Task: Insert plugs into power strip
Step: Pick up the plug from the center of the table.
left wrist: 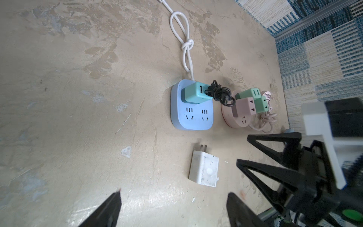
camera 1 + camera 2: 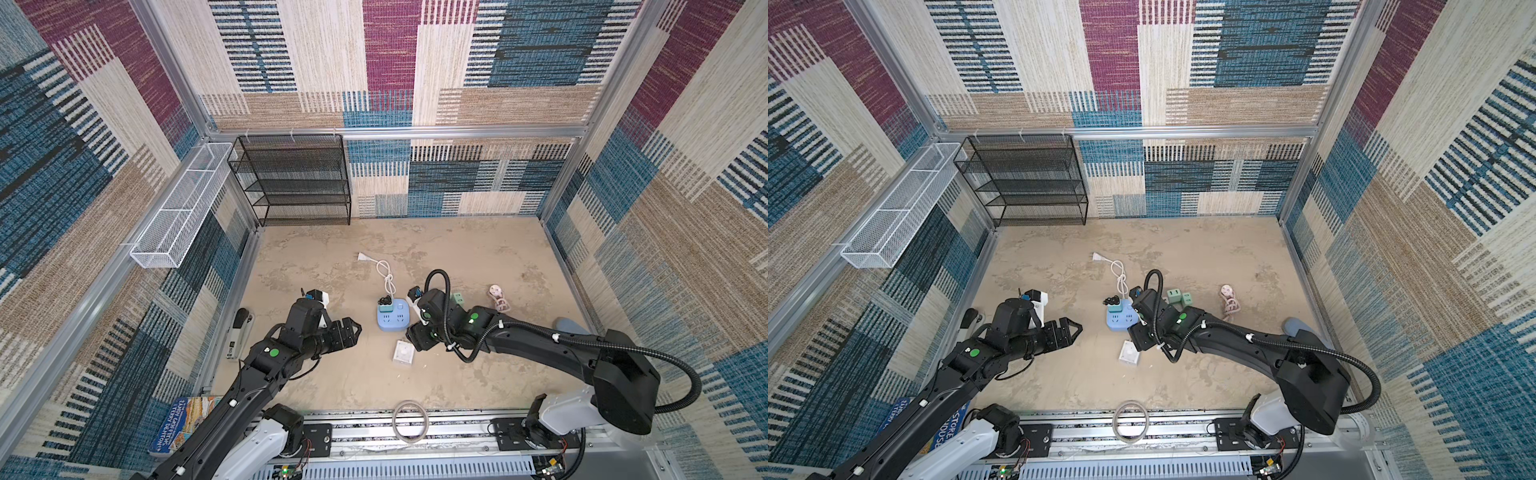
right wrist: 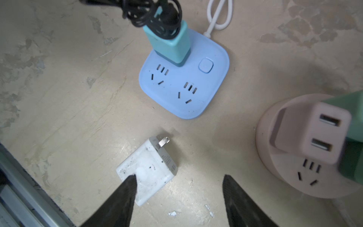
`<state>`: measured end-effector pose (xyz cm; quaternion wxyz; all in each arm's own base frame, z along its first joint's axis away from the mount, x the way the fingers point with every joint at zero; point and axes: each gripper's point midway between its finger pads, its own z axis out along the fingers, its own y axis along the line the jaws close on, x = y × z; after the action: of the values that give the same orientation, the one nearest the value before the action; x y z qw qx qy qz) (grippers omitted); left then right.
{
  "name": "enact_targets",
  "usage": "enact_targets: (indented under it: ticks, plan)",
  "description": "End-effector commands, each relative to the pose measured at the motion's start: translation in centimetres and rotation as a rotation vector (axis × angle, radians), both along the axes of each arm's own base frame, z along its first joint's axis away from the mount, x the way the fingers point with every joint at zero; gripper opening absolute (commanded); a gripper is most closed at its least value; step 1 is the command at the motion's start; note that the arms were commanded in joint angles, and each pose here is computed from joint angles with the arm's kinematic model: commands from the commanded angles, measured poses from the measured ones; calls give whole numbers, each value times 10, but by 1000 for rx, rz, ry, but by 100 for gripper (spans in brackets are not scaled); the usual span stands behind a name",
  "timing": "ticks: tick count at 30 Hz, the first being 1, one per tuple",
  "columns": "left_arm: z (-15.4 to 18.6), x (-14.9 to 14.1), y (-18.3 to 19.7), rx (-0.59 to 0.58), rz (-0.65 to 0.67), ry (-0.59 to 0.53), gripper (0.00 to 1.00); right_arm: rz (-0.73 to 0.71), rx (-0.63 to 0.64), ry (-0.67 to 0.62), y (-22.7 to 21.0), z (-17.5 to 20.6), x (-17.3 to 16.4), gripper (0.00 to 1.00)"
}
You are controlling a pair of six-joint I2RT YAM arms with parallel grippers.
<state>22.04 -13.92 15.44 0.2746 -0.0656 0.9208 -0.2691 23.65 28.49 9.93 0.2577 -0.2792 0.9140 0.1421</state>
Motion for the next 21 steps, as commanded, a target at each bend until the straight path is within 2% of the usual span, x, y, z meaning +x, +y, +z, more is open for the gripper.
enact_targets:
  ticks: [1,9,21]
  plan:
    - [3,3,-1,-21,12,-16,89,76,-28,-64,10,-5,3,74]
    - [4,5,-6,-22,-11,-14,89,215,-11,-49,27,-20,-26,81]
    - [-5,9,-12,-29,-18,25,87,246,-90,-20,26,-42,-29,82]
